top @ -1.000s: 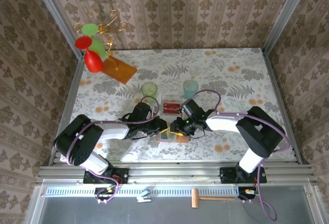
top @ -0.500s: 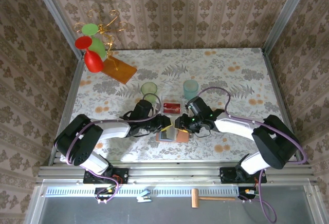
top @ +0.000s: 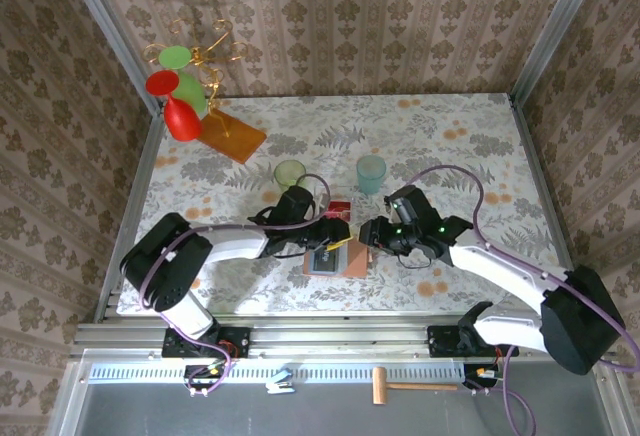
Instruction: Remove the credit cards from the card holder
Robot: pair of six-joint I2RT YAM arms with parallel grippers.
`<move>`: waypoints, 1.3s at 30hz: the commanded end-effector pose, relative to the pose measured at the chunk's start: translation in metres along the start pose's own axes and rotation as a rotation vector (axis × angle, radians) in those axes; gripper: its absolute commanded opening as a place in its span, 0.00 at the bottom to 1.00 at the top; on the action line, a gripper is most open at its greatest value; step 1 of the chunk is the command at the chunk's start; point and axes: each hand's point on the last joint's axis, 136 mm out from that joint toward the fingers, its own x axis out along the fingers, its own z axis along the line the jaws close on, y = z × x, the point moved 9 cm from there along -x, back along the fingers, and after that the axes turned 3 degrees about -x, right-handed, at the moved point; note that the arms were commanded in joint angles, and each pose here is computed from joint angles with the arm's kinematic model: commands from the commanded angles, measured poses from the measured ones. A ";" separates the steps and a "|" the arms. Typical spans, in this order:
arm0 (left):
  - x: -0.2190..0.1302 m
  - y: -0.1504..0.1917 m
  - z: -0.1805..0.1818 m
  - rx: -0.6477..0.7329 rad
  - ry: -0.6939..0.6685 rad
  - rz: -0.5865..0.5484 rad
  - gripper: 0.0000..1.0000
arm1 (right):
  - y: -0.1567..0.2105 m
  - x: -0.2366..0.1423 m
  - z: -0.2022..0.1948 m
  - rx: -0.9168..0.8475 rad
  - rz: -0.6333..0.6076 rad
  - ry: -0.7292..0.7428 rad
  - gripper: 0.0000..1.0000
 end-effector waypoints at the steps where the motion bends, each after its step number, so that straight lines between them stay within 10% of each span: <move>1: 0.010 0.001 -0.008 0.016 0.030 0.029 0.39 | 0.006 -0.006 -0.014 0.008 -0.008 0.059 0.38; 39: -0.039 0.004 0.019 -0.002 0.014 -0.075 0.35 | 0.000 0.028 0.019 0.006 0.082 -0.013 0.35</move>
